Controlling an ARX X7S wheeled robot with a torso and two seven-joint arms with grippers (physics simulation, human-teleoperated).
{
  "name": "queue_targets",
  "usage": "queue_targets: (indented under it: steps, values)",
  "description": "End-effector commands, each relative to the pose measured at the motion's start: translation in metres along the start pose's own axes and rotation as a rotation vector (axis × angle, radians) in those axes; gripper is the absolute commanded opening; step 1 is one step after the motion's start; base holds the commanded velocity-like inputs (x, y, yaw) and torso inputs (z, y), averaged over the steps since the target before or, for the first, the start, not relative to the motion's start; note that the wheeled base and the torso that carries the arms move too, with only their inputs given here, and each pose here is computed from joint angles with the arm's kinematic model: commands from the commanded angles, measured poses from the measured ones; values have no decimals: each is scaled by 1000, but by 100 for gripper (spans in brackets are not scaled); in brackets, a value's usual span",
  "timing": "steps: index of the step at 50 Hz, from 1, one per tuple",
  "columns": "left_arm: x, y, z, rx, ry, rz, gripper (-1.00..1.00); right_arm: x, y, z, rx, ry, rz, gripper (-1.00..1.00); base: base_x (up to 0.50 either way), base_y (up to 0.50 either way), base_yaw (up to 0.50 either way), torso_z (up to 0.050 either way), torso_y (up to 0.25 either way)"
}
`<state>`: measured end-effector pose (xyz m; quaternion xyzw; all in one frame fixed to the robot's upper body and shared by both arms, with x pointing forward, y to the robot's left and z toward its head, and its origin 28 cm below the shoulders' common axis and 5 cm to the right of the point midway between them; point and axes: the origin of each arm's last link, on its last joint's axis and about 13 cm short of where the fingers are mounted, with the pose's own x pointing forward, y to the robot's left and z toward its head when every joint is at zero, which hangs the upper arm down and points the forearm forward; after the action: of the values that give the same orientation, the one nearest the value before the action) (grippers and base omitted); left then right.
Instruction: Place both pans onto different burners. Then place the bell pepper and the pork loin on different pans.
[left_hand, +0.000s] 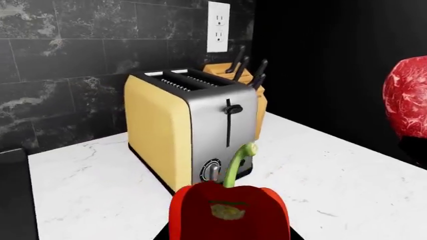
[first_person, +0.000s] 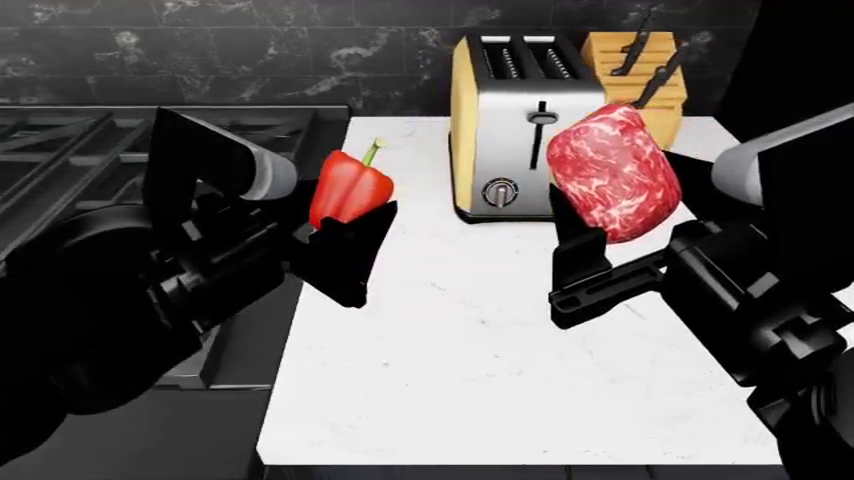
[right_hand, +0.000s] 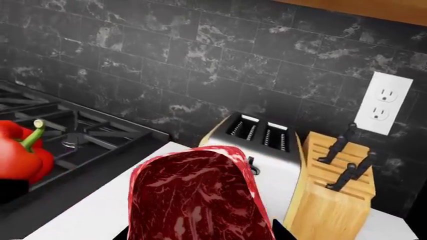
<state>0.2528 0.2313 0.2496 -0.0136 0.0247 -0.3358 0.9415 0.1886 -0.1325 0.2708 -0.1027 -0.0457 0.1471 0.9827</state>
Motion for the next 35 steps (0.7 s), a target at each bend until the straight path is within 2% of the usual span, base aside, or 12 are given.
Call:
queue_targets:
  steps: [1, 16, 35]
  values:
    - [0, 0, 1, -12, -8, 3, -100, 1, -5, 7, -27, -62, -44, -100, 0, 500, 0, 0, 0]
    - [-2, -2, 0, 0, -9, -5, -100, -2, -5, 8, -3, -65, -63, -100, 0, 500, 0, 1, 1]
    - [-3, -2, 1, -4, -11, -1, -100, -3, -5, 9, -12, -67, -74, -100, 0, 500, 0, 1, 2]
